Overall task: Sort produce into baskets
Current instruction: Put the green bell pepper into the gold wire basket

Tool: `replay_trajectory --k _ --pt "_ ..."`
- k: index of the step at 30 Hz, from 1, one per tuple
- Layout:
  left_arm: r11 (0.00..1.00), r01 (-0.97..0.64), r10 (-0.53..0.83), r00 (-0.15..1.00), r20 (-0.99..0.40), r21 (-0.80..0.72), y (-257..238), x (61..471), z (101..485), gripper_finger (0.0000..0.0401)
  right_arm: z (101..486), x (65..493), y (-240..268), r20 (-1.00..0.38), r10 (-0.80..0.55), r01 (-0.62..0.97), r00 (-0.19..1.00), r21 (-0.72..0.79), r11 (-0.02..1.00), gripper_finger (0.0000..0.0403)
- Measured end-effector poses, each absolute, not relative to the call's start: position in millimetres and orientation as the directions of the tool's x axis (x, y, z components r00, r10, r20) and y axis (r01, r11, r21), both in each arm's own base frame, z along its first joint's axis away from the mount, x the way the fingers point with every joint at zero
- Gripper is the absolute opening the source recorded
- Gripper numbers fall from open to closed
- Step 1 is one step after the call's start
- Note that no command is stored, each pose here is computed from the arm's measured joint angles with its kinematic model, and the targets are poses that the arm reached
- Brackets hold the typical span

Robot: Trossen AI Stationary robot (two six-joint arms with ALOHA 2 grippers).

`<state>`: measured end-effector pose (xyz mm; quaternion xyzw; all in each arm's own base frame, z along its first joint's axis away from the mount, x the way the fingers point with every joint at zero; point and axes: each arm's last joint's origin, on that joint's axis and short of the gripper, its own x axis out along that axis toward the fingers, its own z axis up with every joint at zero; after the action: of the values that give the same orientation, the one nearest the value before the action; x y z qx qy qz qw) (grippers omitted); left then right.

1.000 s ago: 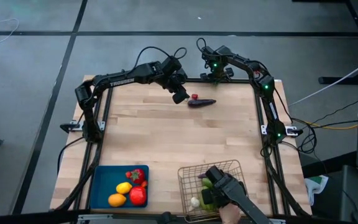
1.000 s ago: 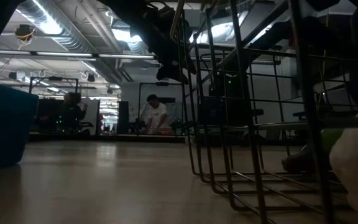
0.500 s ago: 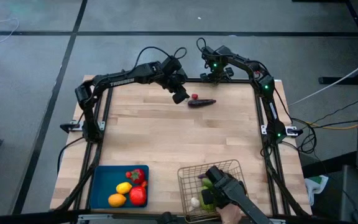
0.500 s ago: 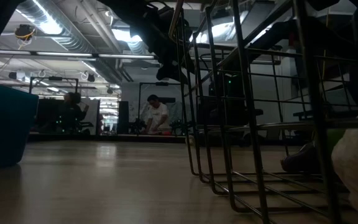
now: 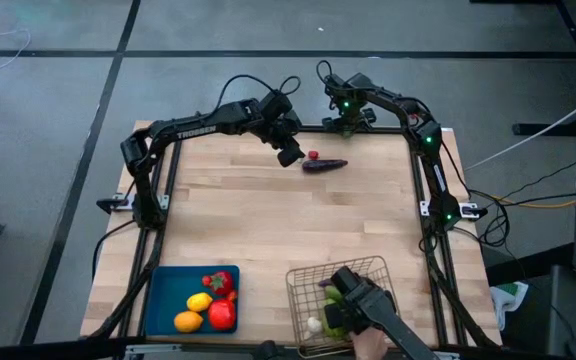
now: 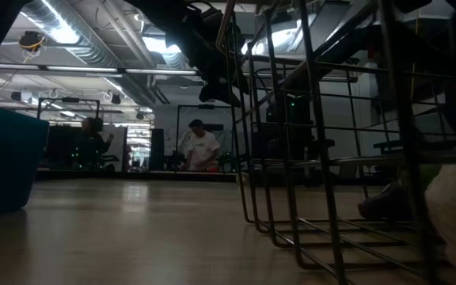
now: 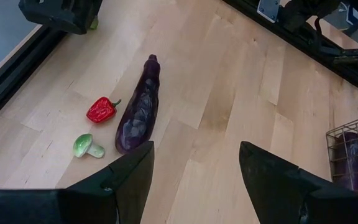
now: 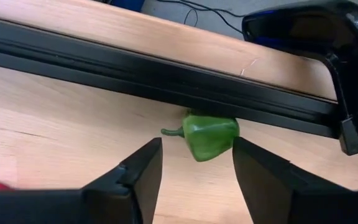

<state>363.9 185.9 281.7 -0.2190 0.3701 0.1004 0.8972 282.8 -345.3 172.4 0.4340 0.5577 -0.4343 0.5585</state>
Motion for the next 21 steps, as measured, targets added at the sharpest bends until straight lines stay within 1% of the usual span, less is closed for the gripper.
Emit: replay_trajectory --k 9,21 --pt "0.884 -0.342 0.018 0.706 -0.708 -0.318 185.9 363.8 281.7 0.0233 172.4 275.0 -351.6 -1.0 -0.008 0.974 -0.008 -0.01 0.226 0.0182" --pt "0.885 -0.341 0.018 0.706 -0.708 -0.318 185.9 363.9 281.7 0.0233 172.4 271.0 -354.6 -1.0 -0.005 0.977 -0.006 -0.007 0.215 0.0182"
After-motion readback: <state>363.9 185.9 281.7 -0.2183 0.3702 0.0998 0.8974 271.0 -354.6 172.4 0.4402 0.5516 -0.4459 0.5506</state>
